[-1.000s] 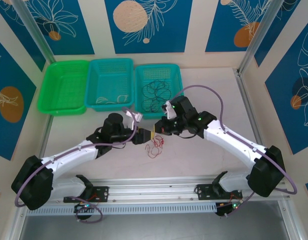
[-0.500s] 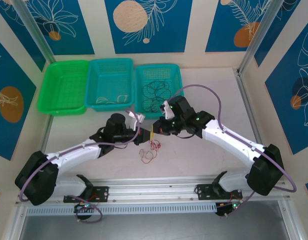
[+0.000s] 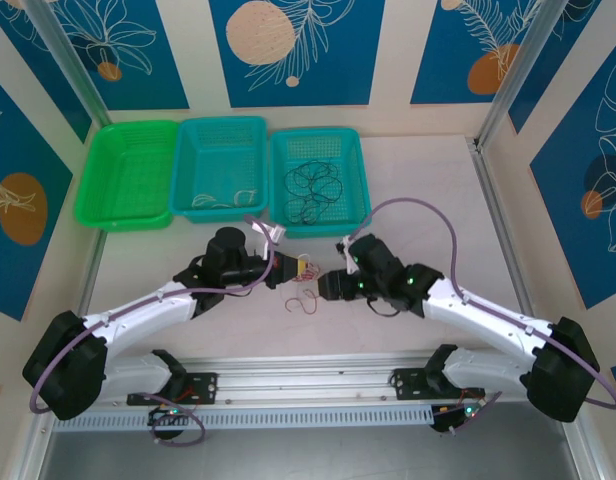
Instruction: Untangle the cables
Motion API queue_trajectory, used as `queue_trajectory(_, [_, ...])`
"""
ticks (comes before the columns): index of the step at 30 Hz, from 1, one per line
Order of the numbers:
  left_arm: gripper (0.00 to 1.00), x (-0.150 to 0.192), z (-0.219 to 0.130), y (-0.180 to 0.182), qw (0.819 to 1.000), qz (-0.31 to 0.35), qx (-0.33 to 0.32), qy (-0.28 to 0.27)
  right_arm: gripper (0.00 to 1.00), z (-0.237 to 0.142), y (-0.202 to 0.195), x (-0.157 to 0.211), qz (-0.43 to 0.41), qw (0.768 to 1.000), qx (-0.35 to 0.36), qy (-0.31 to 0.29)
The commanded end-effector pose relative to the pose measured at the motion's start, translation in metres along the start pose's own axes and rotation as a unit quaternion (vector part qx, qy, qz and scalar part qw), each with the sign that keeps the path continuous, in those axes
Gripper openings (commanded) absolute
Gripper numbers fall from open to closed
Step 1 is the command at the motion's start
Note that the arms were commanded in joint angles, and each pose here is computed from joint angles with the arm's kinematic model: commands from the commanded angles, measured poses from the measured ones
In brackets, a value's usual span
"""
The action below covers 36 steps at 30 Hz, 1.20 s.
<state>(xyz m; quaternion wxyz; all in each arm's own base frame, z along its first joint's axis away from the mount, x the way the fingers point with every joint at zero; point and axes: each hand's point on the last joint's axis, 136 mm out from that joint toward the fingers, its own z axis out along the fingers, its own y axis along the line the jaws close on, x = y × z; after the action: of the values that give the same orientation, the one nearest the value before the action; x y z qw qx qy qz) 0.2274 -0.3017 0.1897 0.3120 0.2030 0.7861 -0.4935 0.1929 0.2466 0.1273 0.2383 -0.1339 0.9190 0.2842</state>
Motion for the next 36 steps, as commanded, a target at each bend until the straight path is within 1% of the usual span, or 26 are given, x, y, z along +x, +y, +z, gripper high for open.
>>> queue_trajectory(1, [0.00,-0.004,-0.002,-0.008,1.000,0.000,0.013,-0.008,0.66,0.010,0.010,-0.021,-0.047,0.993,-0.022,-0.102])
queue_trajectory(3, [0.00,-0.006,-0.004,-0.013,1.000,0.002,0.020,-0.010,0.74,0.021,0.009,-0.025,-0.048,0.989,-0.030,-0.137])
queue_trajectory(4, [0.00,-0.006,-0.004,-0.015,1.000,0.004,0.025,-0.010,0.77,0.027,0.007,-0.027,-0.044,0.988,-0.028,-0.145])
queue_trajectory(6, [0.00,-0.009,-0.006,-0.021,0.999,0.007,0.033,-0.010,0.78,0.040,0.009,-0.033,-0.046,0.989,-0.024,-0.140])
queue_trajectory(8, [0.00,-0.011,-0.009,-0.027,0.999,0.012,0.043,-0.011,0.77,0.055,0.015,-0.039,-0.055,0.992,-0.016,-0.116])
queue_trajectory(10, [0.00,-0.015,-0.014,-0.036,0.998,0.019,0.052,-0.017,0.73,0.073,0.018,-0.042,-0.064,0.994,0.003,-0.091])
queue_trajectory(12, [0.00,-0.021,-0.023,-0.042,0.998,0.028,0.051,-0.030,0.64,0.087,0.003,-0.042,-0.053,0.994,0.049,-0.077])
queue_trajectory(14, [0.00,-0.030,-0.037,-0.048,0.997,0.044,0.039,-0.054,0.47,0.093,-0.020,-0.039,-0.013,0.993,0.096,-0.069])
queue_trajectory(15, [0.00,-0.034,-0.045,-0.050,0.996,0.054,0.029,-0.066,0.36,0.094,-0.032,-0.037,0.016,0.991,0.112,-0.065])
queue_trajectory(16, [0.00,-0.040,-0.054,-0.053,0.995,0.063,0.017,-0.079,0.26,0.094,-0.044,-0.033,0.044,0.990,0.120,-0.061])
queue_trajectory(18, [0.00,-0.050,-0.073,-0.056,0.992,0.076,-0.012,-0.103,0.12,0.092,-0.063,-0.025,0.099,0.986,0.123,-0.055])
queue_trajectory(19, [0.00,-0.056,-0.083,-0.056,0.989,0.081,-0.030,-0.117,0.07,0.090,-0.076,-0.020,0.131,0.981,0.133,-0.050])
queue_trajectory(20, [0.00,-0.062,-0.092,-0.055,0.987,0.082,-0.050,-0.129,0.04,0.086,-0.086,-0.016,0.155,0.976,0.144,-0.047])
queue_trajectory(22, [0.00,-0.074,-0.117,-0.043,0.978,0.072,-0.119,-0.155,0.00,0.075,-0.110,-0.007,0.202,0.963,0.170,-0.046])
queue_trajectory(23, [0.00,-0.077,-0.128,-0.034,0.972,0.062,-0.157,-0.163,0.00,0.069,-0.120,-0.003,0.224,0.956,0.182,-0.045])
queue_trajectory(25, [0.00,-0.082,-0.157,-0.012,0.953,0.039,-0.246,-0.171,0.00,0.056,-0.142,0.008,0.270,0.939,0.208,-0.042])
queue_trajectory(28, [0.00,-0.084,-0.187,0.008,0.929,0.030,-0.317,-0.188,0.00,0.033,-0.170,0.022,0.336,0.912,0.229,-0.055])
queue_trajectory(30, [0.00,-0.083,-0.202,0.018,0.918,0.018,-0.345,-0.198,0.00,0.017,-0.187,0.031,0.383,0.892,0.230,-0.075])
queue_trajectory(31, [0.00,-0.081,-0.208,0.024,0.912,0.009,-0.357,-0.201,0.00,0.010,-0.192,0.031,0.397,0.888,0.216,-0.090])
queue_trajectory(34, [0.00,-0.075,-0.221,0.040,0.902,-0.021,-0.378,-0.207,0.00,-0.027,-0.214,0.041,0.451,0.849,0.236,-0.139])
queue_trajectory(36, [0.00,-0.071,-0.224,0.047,0.900,-0.040,-0.379,-0.212,0.00,-0.051,-0.219,0.036,0.448,0.844,0.238,-0.174])
